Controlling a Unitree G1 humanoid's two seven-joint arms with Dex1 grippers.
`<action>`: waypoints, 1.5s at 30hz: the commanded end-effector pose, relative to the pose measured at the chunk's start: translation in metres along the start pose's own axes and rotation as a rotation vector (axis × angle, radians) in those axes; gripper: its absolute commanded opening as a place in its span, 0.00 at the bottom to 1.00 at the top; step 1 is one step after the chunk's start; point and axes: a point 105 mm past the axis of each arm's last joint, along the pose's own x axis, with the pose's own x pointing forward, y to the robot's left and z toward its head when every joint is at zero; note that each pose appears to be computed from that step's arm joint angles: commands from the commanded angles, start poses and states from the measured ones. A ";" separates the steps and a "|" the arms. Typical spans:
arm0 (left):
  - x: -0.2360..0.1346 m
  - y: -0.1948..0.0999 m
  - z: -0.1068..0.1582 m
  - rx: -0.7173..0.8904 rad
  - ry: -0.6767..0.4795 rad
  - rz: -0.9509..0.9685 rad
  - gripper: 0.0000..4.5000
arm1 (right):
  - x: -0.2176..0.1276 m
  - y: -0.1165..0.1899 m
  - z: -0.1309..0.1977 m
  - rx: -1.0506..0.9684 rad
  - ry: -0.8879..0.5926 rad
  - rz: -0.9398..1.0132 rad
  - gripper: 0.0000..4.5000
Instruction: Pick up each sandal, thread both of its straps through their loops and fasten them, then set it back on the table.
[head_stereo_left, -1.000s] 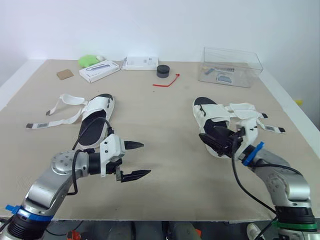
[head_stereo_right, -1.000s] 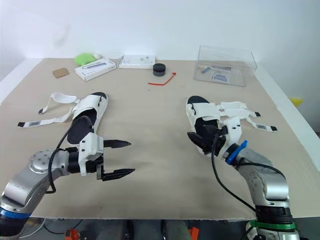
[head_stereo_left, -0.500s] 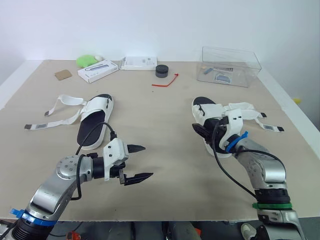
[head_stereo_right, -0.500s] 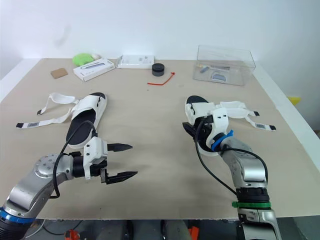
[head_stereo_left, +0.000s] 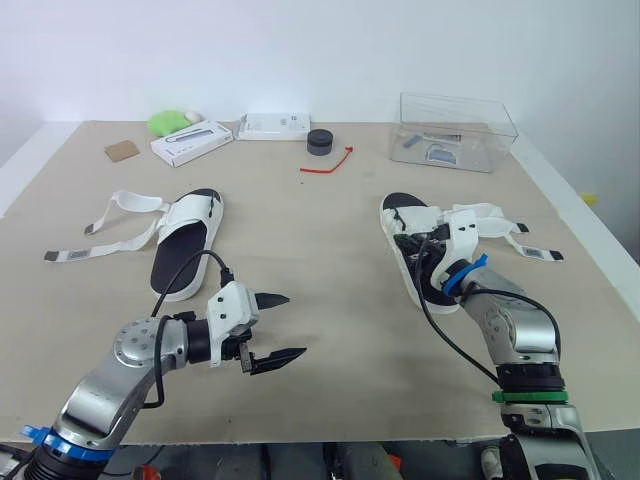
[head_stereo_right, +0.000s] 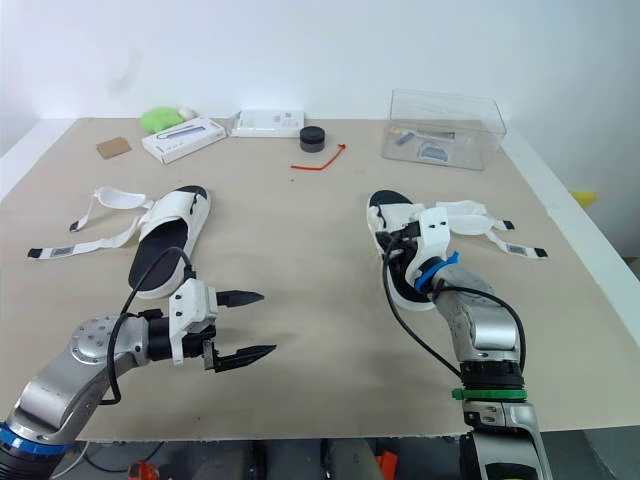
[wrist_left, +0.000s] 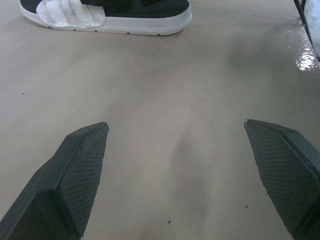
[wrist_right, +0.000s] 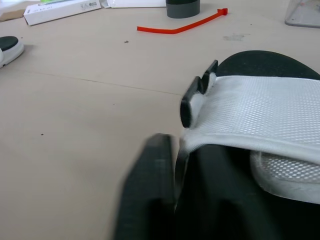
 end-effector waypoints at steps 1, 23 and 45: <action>0.000 0.001 0.011 0.037 -0.035 0.005 1.00 | 0.000 0.006 0.020 -0.032 -0.050 0.042 0.01; -0.032 0.015 0.018 0.065 -0.017 -0.027 1.00 | -0.083 0.116 -0.010 -0.513 0.245 1.253 0.01; -0.033 0.013 0.012 0.070 0.009 -0.011 1.00 | -0.075 0.120 -0.016 -0.547 0.216 1.383 0.01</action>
